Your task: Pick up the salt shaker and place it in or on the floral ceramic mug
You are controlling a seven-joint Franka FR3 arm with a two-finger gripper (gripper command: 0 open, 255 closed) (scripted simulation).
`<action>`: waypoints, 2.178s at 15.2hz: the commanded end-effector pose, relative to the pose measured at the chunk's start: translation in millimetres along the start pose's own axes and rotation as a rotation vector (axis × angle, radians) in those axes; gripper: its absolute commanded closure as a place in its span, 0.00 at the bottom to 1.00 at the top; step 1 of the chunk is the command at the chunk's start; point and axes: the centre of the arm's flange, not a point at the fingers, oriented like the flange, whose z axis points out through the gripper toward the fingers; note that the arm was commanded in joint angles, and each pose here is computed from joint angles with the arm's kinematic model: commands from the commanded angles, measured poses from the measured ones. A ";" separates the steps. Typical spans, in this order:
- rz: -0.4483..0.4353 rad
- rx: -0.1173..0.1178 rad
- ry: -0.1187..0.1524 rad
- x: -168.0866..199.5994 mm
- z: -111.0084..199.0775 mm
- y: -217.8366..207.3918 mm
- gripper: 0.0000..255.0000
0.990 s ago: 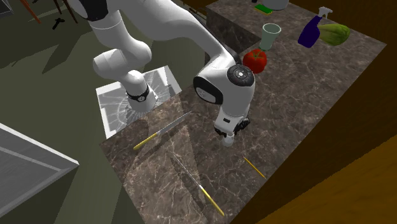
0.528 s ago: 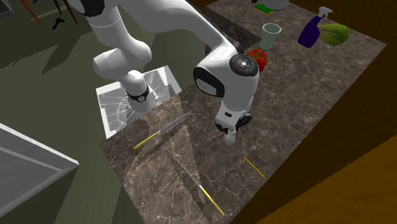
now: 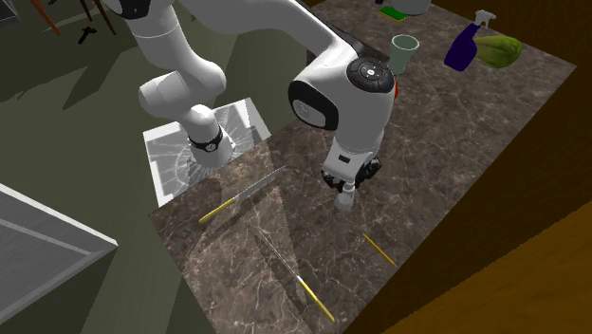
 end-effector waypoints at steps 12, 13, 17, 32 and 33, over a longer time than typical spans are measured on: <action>0.000 0.000 0.000 0.5 -69.3 -4.8 1.00; 0.000 0.000 0.000 0.6 -74.6 -5.2 1.00; 0.000 0.000 0.000 0.8 -93.4 -6.6 1.00; 0.000 0.000 0.000 -165.4 -123.2 -109.9 1.00; 0.000 0.000 0.000 -176.4 -125.2 -116.7 1.00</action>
